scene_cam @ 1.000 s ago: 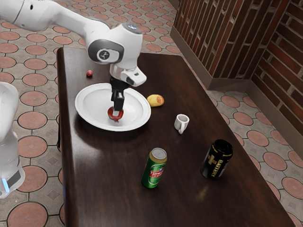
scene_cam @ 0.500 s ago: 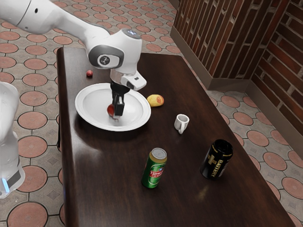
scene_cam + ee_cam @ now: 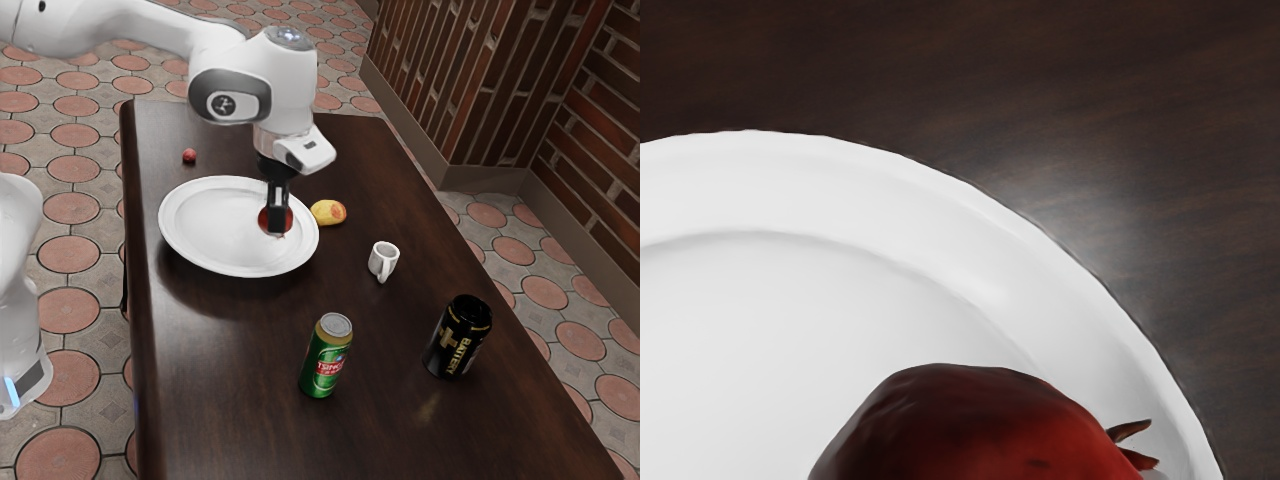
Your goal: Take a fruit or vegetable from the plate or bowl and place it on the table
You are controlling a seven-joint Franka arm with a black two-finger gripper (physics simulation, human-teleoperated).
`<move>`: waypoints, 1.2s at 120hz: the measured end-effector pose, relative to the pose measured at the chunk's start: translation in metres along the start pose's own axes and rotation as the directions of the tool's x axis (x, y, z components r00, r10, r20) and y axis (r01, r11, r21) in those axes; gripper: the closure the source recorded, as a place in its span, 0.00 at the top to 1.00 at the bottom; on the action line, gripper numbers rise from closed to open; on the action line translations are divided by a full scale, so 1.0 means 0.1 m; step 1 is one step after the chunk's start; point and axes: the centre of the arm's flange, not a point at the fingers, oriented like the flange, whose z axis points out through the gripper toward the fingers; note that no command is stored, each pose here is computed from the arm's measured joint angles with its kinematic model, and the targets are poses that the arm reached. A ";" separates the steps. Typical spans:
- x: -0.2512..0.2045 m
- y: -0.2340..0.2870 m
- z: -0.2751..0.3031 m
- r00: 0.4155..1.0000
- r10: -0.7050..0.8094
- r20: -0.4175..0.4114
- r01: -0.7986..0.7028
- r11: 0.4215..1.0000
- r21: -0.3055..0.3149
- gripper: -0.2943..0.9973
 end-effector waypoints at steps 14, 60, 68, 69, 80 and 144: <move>0.23 0.36 -0.07 0.997 0.079 -0.004 -0.079 0.997 0.008 0.37; 1.15 0.80 0.17 0.987 0.155 0.034 -0.155 0.988 0.009 0.37; 1.19 0.80 0.20 0.987 0.154 0.038 -0.155 0.988 0.008 0.38; 1.20 0.81 0.21 0.987 0.154 0.038 -0.155 0.988 0.008 0.38; 1.21 0.82 0.22 0.987 0.156 0.037 -0.156 0.988 0.007 0.42; 1.19 0.85 0.18 0.985 0.172 0.029 -0.172 0.985 -0.006 0.75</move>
